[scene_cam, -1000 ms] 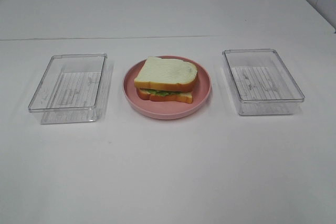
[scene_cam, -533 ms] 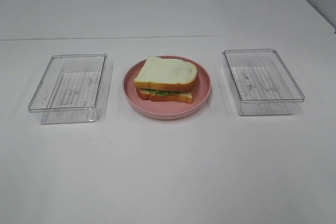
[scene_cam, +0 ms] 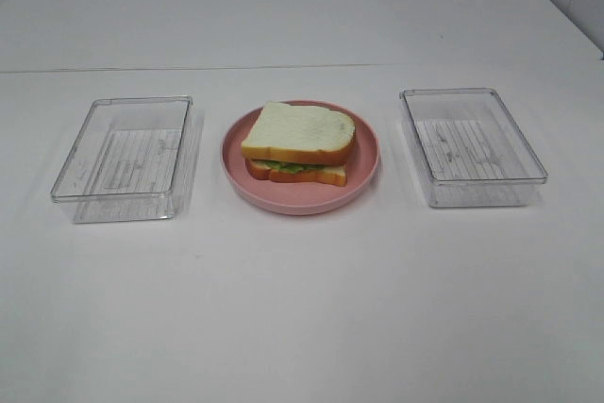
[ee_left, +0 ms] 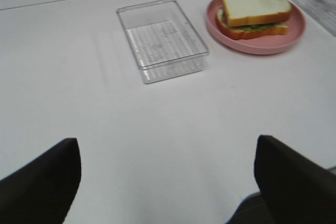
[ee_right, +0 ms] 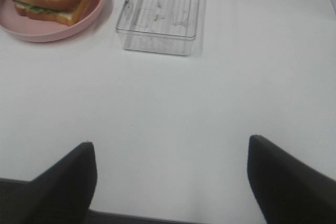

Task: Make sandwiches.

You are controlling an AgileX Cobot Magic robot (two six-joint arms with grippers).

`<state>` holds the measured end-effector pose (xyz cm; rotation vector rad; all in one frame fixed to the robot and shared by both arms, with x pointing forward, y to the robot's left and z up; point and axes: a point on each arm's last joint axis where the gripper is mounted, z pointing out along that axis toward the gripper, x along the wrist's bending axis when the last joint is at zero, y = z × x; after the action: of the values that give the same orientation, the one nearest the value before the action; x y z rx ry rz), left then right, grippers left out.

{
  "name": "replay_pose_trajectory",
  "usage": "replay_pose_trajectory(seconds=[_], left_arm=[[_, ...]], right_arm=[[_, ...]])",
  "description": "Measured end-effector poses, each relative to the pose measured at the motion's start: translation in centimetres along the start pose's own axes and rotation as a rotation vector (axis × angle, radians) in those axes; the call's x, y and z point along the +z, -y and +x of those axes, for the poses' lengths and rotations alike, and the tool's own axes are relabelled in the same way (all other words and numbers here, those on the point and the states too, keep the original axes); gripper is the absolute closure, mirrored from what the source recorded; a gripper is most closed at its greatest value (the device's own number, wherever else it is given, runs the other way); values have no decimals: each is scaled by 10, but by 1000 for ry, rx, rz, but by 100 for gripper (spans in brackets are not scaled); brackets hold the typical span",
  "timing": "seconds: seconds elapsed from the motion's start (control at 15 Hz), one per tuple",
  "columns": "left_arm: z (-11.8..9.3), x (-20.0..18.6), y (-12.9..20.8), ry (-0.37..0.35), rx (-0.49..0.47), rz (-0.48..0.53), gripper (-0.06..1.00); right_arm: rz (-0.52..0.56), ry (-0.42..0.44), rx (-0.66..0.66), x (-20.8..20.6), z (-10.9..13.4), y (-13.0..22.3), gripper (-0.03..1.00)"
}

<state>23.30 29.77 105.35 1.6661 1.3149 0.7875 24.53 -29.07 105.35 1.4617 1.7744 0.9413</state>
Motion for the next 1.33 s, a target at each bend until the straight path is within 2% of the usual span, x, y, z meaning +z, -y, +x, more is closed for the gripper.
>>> replay_pose_trajectory(seconds=[0.2, 0.27, 0.6, 1.33], left_arm=[[-1, 1, 0, -166, -82, -5, 10], [-1, 1, 0, -187, -92, -6, 10], [-1, 1, 0, -172, -85, -5, 10], [-1, 1, 0, -172, -85, -5, 10]], right_arm=[[2, 40, 27, 0, 0, 0, 22], [1, 40, 27, 0, 0, 0, 22], [-90, 49, 18, -12, 2, 7, 22], [-90, 49, 18, -12, 2, 7, 22]])
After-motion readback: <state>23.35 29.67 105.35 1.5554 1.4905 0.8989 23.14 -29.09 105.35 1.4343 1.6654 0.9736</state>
